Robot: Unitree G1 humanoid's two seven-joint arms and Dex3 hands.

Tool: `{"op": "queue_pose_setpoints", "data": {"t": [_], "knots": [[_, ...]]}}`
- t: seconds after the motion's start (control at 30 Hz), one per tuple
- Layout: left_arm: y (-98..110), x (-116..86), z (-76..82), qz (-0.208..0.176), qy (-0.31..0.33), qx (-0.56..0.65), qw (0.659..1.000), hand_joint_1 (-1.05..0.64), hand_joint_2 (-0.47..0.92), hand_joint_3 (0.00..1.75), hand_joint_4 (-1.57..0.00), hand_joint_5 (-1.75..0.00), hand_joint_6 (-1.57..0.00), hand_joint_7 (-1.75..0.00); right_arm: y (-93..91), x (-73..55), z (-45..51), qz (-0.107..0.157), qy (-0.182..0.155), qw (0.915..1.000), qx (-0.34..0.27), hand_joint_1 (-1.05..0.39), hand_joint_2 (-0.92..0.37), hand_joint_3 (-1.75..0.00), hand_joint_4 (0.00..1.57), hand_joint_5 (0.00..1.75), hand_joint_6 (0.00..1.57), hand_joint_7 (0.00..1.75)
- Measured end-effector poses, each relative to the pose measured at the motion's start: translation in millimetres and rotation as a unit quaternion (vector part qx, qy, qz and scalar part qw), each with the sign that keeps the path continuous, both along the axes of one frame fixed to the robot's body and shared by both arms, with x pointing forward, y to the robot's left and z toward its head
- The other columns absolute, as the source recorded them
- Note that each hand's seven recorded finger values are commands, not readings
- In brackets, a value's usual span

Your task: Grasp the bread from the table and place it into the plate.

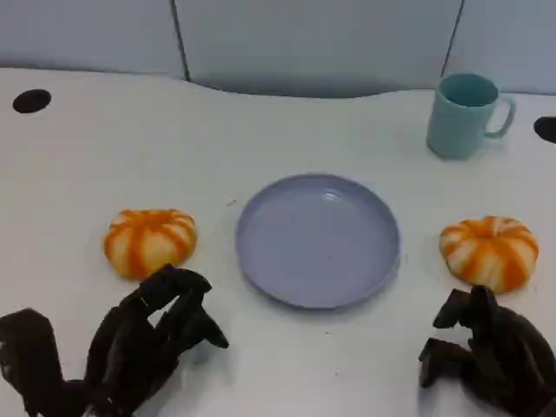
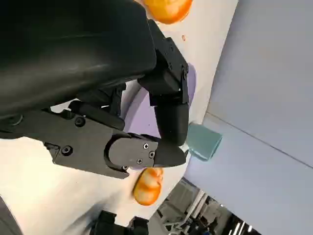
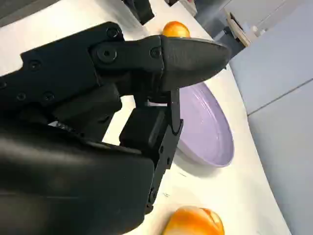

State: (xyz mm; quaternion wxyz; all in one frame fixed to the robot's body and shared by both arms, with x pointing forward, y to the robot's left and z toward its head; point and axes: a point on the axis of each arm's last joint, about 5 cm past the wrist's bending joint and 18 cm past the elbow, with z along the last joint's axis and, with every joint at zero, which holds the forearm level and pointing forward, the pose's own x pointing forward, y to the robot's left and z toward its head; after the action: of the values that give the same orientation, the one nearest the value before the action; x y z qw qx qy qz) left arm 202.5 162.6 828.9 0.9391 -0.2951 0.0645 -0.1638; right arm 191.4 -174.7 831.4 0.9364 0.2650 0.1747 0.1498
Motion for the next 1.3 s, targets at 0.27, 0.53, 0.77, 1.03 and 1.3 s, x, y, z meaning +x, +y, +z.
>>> {"op": "queue_pose_setpoints", "data": {"t": [0.27, 0.53, 0.77, 1.03, 1.3], "knots": [[0.2, -0.1, -0.3, 0.001, 0.001, 0.0, 1.0, -0.52, 0.92, 0.26, -0.67, -1.64, -0.54, -1.35, 0.1, 0.1, 0.1, -0.001, 0.001, 1.0, 0.0, -0.48, -0.92, -0.41, 1.26, 1.16, 1.17, 1.03], [0.1, -0.1, -0.3, 0.001, 0.001, 0.0, 1.0, -0.52, 0.92, 0.25, -0.67, -1.63, -0.55, -1.33, 0.2, 0.3, 0.0, -0.002, 0.003, 1.0, 0.002, -0.48, -0.92, -0.4, 1.28, 1.14, 1.19, 1.01], [0.0, -0.1, -0.4, 0.001, 0.004, 0.0, 1.0, -0.52, 0.92, 0.27, -0.67, -1.64, -0.53, -1.36, 0.3, 0.4, 0.1, -0.001, 0.002, 1.0, 0.001, -0.47, -0.92, -0.43, 1.26, 1.15, 1.18, 1.01], [0.4, -0.1, -0.3, 0.001, 0.004, 0.0, 1.0, -0.52, 0.92, 0.25, -0.66, -1.63, -0.53, -1.35, 0.4, 0.4, 0.2, -0.001, 0.001, 1.0, 0.0, -0.47, -0.92, -0.43, 1.26, 1.15, 1.18, 1.01], [4.8, 0.1, 1.4, 0.009, -0.023, 0.021, 0.999, -0.5, 0.92, 0.28, -0.62, -1.31, -0.59, -0.84, 2.3, 0.4, 0.4, -0.003, 0.001, 1.0, 0.0, -0.46, -0.92, -0.44, 1.27, 1.15, 1.18, 1.02]]}}
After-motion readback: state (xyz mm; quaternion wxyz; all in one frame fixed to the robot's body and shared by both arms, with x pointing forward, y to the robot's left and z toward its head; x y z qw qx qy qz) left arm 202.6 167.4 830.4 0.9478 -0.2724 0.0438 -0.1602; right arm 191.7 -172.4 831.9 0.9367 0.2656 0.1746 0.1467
